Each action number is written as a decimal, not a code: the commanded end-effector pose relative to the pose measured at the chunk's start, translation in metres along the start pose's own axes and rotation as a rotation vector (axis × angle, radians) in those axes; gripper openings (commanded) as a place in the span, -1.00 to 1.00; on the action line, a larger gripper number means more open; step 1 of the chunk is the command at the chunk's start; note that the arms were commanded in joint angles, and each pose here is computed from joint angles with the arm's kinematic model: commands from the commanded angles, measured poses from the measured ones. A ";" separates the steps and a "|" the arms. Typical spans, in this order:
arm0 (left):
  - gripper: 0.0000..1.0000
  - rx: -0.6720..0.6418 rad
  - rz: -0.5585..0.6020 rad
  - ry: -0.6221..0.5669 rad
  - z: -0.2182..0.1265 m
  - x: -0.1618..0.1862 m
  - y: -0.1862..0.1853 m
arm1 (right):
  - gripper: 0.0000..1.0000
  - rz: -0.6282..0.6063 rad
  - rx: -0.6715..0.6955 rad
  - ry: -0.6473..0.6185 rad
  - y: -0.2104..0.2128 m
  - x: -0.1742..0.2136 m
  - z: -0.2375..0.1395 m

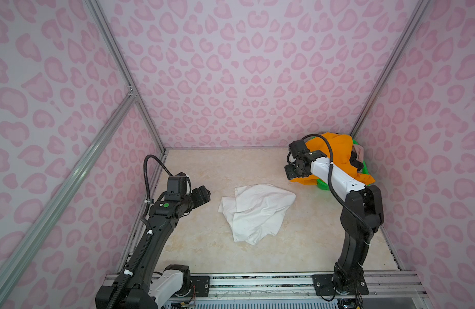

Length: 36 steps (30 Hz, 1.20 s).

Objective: Fold and stack the mixed laundry pile

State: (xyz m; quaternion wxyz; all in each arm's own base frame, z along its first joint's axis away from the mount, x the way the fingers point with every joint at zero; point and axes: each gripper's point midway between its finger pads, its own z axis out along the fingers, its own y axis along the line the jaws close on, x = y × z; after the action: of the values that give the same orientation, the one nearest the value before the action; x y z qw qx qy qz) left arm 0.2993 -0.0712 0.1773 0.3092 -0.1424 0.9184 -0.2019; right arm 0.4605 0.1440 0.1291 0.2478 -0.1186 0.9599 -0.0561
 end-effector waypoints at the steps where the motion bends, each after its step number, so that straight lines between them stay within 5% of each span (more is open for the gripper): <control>1: 0.70 0.038 -0.005 -0.018 0.000 -0.004 -0.008 | 0.51 0.056 0.081 0.019 -0.010 -0.001 0.028; 6: 0.70 0.038 -0.003 -0.032 -0.005 -0.004 -0.008 | 0.49 0.081 0.110 0.098 -0.009 0.014 0.071; 11: 0.69 0.030 -0.008 -0.025 -0.004 -0.001 -0.005 | 0.25 0.102 0.091 0.151 -0.010 0.025 0.099; 23: 0.68 0.015 -0.020 -0.030 -0.003 -0.001 -0.002 | -0.97 0.197 0.036 0.180 -0.030 0.030 0.103; 31: 0.68 0.015 -0.026 -0.041 -0.002 -0.005 -0.003 | -1.00 0.165 0.039 -0.046 -0.060 -0.031 0.017; 36: 0.66 0.026 -0.033 -0.033 0.002 -0.008 -0.007 | -1.00 0.311 0.208 -0.269 -0.147 -0.078 -0.072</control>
State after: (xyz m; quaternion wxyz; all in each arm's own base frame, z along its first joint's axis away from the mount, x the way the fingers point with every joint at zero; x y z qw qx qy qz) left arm 0.2988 -0.0728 0.1747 0.3073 -0.1573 0.9151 -0.2083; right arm 0.5187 0.0668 0.2175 0.3555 0.0069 0.9333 -0.0495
